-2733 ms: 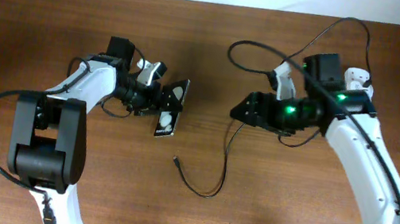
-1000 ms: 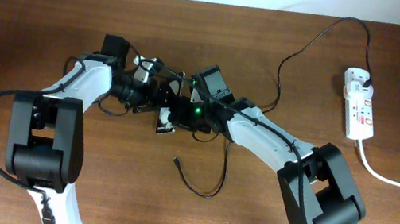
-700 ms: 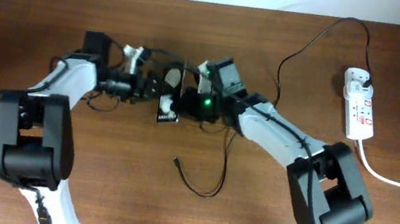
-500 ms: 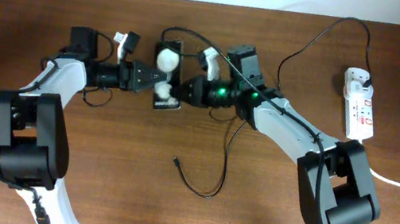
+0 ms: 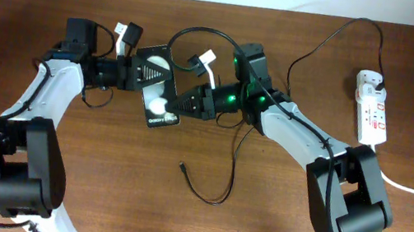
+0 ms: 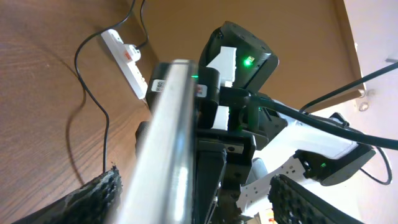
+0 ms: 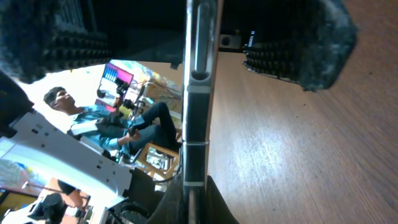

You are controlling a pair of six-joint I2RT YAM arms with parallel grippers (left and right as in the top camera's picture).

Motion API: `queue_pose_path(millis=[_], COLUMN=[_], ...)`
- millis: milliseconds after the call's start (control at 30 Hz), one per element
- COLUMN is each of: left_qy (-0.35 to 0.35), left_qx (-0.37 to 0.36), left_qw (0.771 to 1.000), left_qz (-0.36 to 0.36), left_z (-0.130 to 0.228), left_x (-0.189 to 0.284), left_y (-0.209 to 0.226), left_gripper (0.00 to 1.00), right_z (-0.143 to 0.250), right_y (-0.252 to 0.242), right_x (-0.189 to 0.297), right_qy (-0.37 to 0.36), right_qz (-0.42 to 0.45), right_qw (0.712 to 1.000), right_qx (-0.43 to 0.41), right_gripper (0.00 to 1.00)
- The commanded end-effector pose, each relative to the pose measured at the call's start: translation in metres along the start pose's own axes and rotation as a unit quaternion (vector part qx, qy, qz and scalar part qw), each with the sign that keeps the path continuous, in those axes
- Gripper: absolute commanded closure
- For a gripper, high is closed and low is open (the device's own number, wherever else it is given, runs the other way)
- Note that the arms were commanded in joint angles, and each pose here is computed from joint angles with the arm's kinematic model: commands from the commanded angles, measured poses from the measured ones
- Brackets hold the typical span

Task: Plug charger to phone and switch on socket
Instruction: 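Lift the phone with both grippers and turn it upright, then hold the phone upright with the left gripper and release the right gripper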

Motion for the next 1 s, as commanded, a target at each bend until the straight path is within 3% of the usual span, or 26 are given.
queue_pose_path(millis=[0,133,267,400,533,767,967], left_qy=[0.013,0.020,0.018,0.018,0.029,0.034,0.021], left_qx=[0.011,0.018,0.045,0.031,0.012,-0.041,-0.048], left_qw=[1.000,0.999,0.999,0.999,0.999,0.996,0.997], left_qz=[0.020,0.025,0.022,0.023,-0.024,-0.074,-0.062], left_z=[0.001,0.003,0.002,0.000,0.002,-0.003,-0.008], left_x=[-0.015,-0.021,-0.019,-0.019,-0.019,-0.014,-0.006], left_y=[-0.013,-0.015,-0.014,-0.014,0.001,0.018,0.015], left_gripper=[0.22,0.22,0.35,0.35,0.25,0.18,0.23], right_z=[0.010,0.016,0.017,0.020,-0.009,-0.019,-0.008], right_y=[0.032,0.036,0.036,0.037,0.012,0.001,-0.005], right_x=[-0.008,-0.017,-0.018,-0.027,0.001,0.017,0.011], right_qy=[0.041,0.053,0.054,0.058,-0.011,-0.042,-0.026], right_qz=[-0.055,-0.064,-0.065,-0.060,0.005,0.027,0.036], right_qw=[0.996,0.994,0.993,0.993,1.000,0.998,0.997], right_qx=[0.051,0.067,0.084,0.082,-0.009,-0.027,-0.062], right_gripper=[0.96,0.96,0.96,0.96,0.96,0.96,0.96])
Point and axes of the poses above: each gripper's point midway between its finger pads, its own x axis back along the fingers, its own y axis along the line the jaws close on, z = x × y, the point moved 2 cm from there along x, back along the fingers, and after that the axes turned 12 degrees about -x, right-handed, at the moved point
